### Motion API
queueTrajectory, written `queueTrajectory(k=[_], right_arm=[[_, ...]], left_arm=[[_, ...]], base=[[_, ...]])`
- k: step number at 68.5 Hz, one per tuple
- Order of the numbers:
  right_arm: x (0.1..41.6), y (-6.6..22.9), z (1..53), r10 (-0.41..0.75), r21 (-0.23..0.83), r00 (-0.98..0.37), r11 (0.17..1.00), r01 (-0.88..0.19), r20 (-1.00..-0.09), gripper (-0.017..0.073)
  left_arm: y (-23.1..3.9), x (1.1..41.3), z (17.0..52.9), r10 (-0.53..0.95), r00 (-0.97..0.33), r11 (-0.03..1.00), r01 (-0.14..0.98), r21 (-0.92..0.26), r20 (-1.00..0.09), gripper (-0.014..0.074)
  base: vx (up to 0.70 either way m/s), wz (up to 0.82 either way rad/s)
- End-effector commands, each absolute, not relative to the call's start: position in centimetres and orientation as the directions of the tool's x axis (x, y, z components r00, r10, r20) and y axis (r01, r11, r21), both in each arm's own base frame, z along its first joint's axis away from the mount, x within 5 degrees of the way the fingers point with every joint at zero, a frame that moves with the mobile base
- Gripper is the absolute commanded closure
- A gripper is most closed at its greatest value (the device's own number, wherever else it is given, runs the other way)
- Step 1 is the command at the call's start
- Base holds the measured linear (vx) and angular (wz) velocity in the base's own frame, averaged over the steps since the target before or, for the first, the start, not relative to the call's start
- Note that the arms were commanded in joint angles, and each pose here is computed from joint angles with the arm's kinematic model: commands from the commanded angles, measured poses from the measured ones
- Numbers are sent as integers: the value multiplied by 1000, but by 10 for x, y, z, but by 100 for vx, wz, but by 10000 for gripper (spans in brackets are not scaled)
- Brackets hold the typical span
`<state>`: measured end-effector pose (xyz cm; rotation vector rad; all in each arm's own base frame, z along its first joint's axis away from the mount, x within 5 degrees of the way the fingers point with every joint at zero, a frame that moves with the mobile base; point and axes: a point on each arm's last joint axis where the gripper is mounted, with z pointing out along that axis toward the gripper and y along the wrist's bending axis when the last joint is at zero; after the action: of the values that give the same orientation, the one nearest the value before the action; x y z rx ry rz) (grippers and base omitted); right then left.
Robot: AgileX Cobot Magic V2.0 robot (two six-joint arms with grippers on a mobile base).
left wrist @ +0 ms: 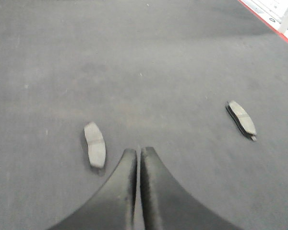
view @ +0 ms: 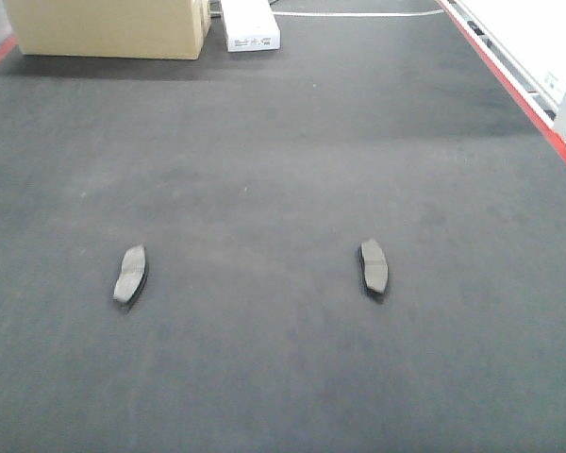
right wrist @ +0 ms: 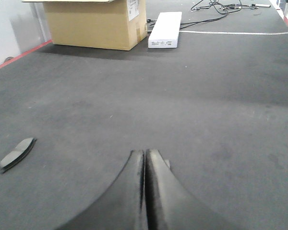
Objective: Move and align brake pads A on conveyor
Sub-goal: 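Raise the right gripper and back the base away from the belt, then turn the base away from the conveyor belt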
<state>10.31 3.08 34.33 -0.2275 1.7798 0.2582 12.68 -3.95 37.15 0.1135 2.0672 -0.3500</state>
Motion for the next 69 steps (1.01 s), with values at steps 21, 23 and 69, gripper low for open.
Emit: queueTrajectory(k=[21,23,69], right_arm=[[104,29,357,4,42,-135,960,-277,-991,562],[104,29,357,4,42,-135,960,-277,-991,562],[104,29,357,5,42,-135,960,-277,-991,562]], left_arm=[[-40,128,386,-91,-421,948,240,-207,-903,601],[-40,128,386,-91,-421,948,240,-207,-903,601],[-40,128,386,-90,-421,948,240,-207,-902,601]], base=[[-23,1],[-20,-2],[-22,-3]])
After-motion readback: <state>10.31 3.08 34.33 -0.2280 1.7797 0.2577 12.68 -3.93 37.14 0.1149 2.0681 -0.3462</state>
